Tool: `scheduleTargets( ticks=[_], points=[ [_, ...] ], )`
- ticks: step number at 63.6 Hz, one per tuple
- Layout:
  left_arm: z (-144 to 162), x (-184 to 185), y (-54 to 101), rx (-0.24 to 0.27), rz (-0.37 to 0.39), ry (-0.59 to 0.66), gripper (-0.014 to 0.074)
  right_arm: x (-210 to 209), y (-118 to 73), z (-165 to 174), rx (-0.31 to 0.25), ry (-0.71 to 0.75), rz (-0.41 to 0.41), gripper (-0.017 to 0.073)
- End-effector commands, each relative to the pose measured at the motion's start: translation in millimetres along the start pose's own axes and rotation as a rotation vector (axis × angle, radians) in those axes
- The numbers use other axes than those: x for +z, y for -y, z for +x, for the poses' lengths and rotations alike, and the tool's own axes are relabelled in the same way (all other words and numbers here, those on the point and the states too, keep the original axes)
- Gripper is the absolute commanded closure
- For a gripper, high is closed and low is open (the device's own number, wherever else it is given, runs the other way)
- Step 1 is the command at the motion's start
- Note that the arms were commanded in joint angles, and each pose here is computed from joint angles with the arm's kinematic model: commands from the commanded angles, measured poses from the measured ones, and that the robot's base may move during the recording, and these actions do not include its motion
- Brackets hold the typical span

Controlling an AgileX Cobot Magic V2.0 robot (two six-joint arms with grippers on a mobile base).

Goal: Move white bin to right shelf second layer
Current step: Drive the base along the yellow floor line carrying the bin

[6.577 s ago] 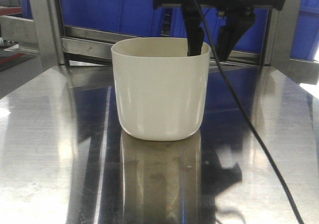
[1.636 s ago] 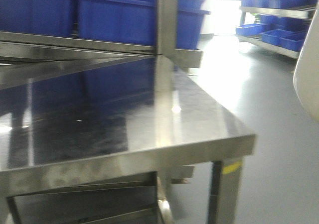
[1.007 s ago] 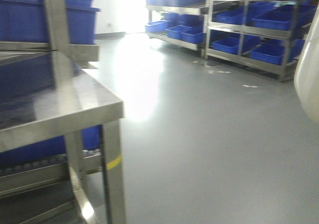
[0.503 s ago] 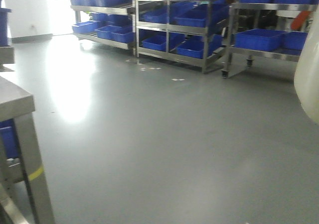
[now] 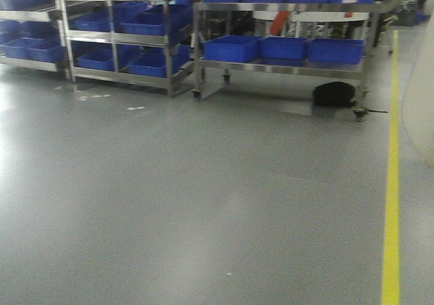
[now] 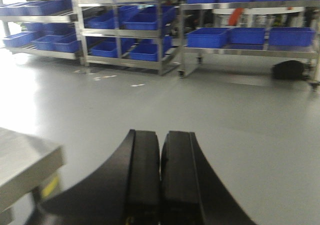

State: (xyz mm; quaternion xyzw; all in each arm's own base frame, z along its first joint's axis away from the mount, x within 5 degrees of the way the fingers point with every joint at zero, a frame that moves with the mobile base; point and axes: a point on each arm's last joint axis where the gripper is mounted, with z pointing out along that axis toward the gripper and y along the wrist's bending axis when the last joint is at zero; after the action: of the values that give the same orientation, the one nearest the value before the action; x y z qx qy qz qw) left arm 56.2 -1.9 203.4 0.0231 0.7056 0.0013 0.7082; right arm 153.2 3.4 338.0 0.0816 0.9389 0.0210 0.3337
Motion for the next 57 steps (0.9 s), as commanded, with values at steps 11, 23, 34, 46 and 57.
scheduleTargets(
  ticks=[11,23,34,46,57],
  points=[
    [4.1,0.3,-0.2,-0.009,-0.004,0.06,0.0509,-9.8,-0.3,-10.2,-0.004,0.101,-0.012,0.0508],
    [4.1,0.3,-0.2,-0.009,-0.004,0.06,0.0509,-9.8,-0.3,-10.2,-0.004,0.1,-0.012,0.0508],
    [4.1,0.3,-0.2,-0.009,-0.004,0.06,0.0509,-9.8,-0.3,-10.1,-0.004,0.1,-0.012,0.0508],
    [4.1,0.3,-0.2,-0.009,-0.004,0.06,0.0509,-9.8,-0.3,-10.1,-0.004,0.1,-0.012,0.0508],
    [4.1,0.3,-0.2,-0.009,-0.004,0.06,0.0509,-9.6,-0.3,-10.2,-0.004,0.099,-0.012,0.0508]
  ],
)
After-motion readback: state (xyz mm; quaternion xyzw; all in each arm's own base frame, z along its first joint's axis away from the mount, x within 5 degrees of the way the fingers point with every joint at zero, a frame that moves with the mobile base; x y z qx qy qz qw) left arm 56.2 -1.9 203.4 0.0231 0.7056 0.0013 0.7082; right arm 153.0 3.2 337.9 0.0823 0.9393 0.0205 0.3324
